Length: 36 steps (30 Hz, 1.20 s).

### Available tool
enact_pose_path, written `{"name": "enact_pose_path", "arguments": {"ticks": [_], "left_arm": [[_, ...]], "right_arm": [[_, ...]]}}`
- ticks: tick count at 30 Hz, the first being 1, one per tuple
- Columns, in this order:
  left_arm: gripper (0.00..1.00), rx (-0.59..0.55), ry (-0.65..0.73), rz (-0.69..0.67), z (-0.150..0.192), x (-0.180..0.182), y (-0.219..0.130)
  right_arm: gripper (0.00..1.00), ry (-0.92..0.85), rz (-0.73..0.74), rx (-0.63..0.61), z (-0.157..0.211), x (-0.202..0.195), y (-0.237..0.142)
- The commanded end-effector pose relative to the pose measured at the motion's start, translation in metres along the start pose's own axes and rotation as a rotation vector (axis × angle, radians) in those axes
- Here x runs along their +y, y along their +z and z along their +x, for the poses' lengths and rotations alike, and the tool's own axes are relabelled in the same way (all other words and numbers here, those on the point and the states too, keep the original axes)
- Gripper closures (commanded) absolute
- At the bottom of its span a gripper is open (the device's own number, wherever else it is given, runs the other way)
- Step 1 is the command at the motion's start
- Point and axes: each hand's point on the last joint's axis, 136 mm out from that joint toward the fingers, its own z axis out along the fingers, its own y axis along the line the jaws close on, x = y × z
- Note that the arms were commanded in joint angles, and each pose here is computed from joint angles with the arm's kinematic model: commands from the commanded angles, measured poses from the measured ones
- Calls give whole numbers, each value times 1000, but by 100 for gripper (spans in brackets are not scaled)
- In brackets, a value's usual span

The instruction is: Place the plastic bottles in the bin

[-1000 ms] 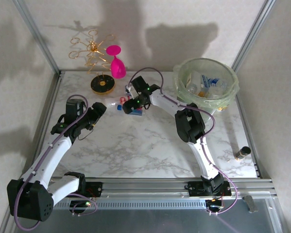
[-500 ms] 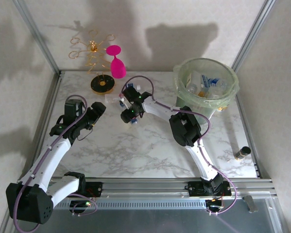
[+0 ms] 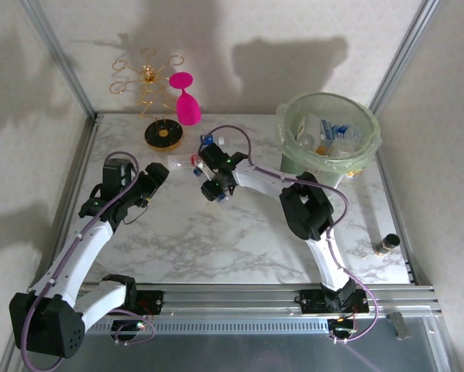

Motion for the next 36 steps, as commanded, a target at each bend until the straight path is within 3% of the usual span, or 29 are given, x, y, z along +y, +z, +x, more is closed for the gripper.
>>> {"name": "enact_pose_path", "arguments": {"ticks": [1,9,14,18,26,28,36], "left_arm": [[18,3,21,60,-1,-14,-8],[19,23,207,207,24,-84,-25],[19,63,410,343,65,-148,-46],[19,68,559,370,94,-181,-59],[20,89,614,341,113,-187,-46],[20,101,618,344,116,-186,-43],[19,118,627,339,122,-182,-35]], "right_arm": [[47,23,0,-143,-21,3,-57],[50,53,27,-326,-32,-4,-154],[50,115,75,-448,-40,-24,-217],[50,185,117,-559,-42,-51,-274],[51,403,384,-705,-13,-149,-362],[51,441,509,-709,-1,-173,-378],[52,642,685,-633,45,-254,-374]]}}
